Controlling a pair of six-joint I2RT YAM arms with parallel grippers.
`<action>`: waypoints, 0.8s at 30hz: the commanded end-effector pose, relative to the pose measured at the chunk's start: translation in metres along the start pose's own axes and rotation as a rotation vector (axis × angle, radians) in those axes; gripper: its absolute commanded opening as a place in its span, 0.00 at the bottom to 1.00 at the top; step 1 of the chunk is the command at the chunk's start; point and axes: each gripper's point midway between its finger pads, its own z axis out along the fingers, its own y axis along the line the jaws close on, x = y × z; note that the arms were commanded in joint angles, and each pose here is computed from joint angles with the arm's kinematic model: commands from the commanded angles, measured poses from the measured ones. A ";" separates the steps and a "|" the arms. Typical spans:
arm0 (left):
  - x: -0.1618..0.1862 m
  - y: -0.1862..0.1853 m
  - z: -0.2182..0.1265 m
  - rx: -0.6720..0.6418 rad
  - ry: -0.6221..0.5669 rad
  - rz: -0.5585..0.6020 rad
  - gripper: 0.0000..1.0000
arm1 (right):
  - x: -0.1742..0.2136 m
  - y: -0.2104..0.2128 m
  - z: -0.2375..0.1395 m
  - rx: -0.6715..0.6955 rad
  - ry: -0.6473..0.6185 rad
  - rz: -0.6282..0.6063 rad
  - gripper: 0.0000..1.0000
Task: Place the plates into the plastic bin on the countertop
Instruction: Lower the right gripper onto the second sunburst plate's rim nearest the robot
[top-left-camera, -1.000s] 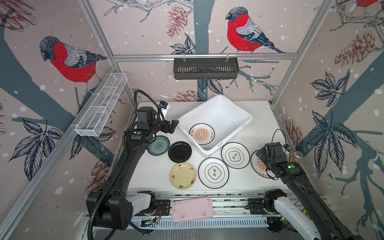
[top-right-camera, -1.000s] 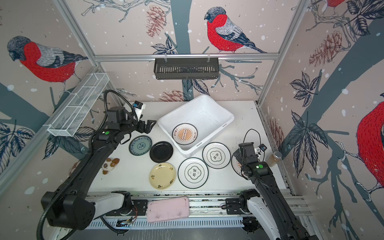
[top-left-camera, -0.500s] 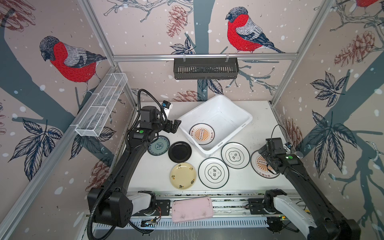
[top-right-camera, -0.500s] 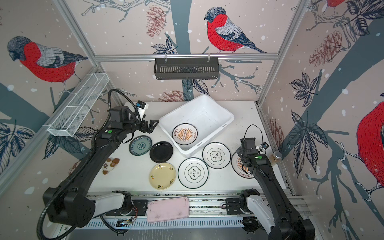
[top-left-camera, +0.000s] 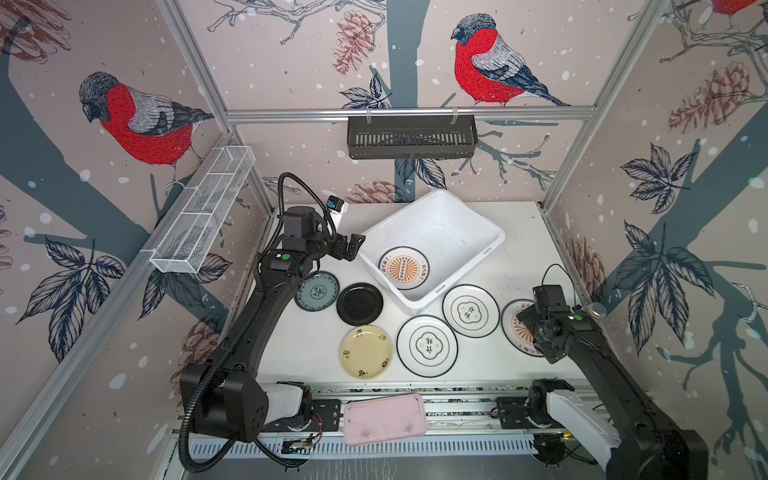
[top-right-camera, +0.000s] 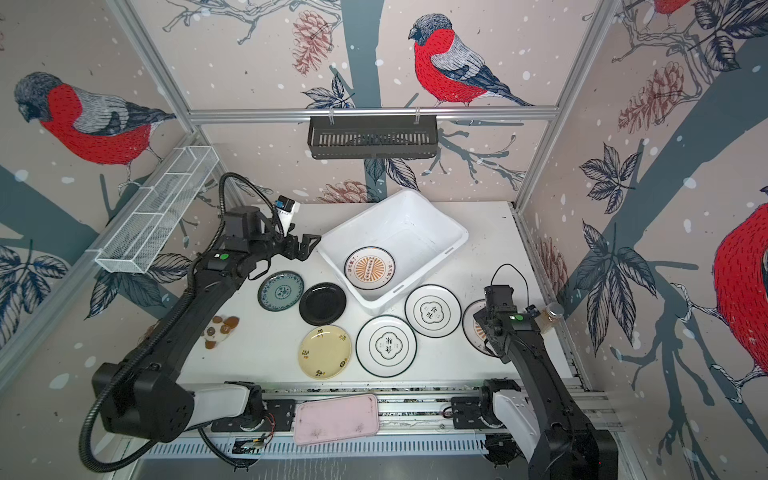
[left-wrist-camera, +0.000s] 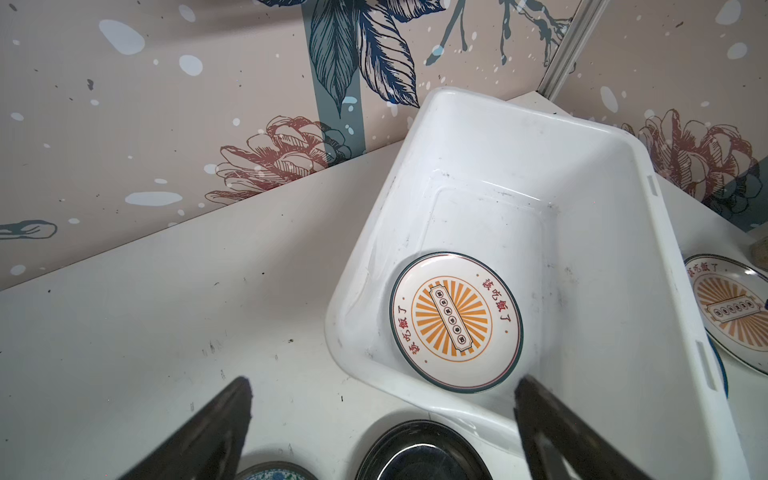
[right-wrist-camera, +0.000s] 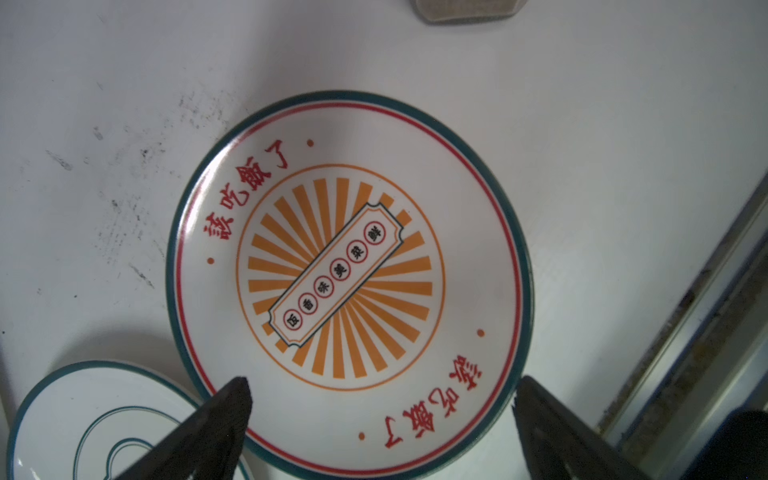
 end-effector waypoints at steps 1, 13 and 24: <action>-0.012 -0.003 0.001 0.019 -0.045 0.028 0.98 | 0.008 -0.008 0.006 0.014 0.039 0.018 0.99; -0.008 -0.002 0.005 0.014 -0.042 0.037 0.98 | 0.021 -0.011 0.026 -0.055 0.100 0.062 0.99; -0.008 -0.004 0.010 0.018 -0.047 0.027 0.98 | 0.017 0.008 0.026 -0.185 0.092 0.056 0.99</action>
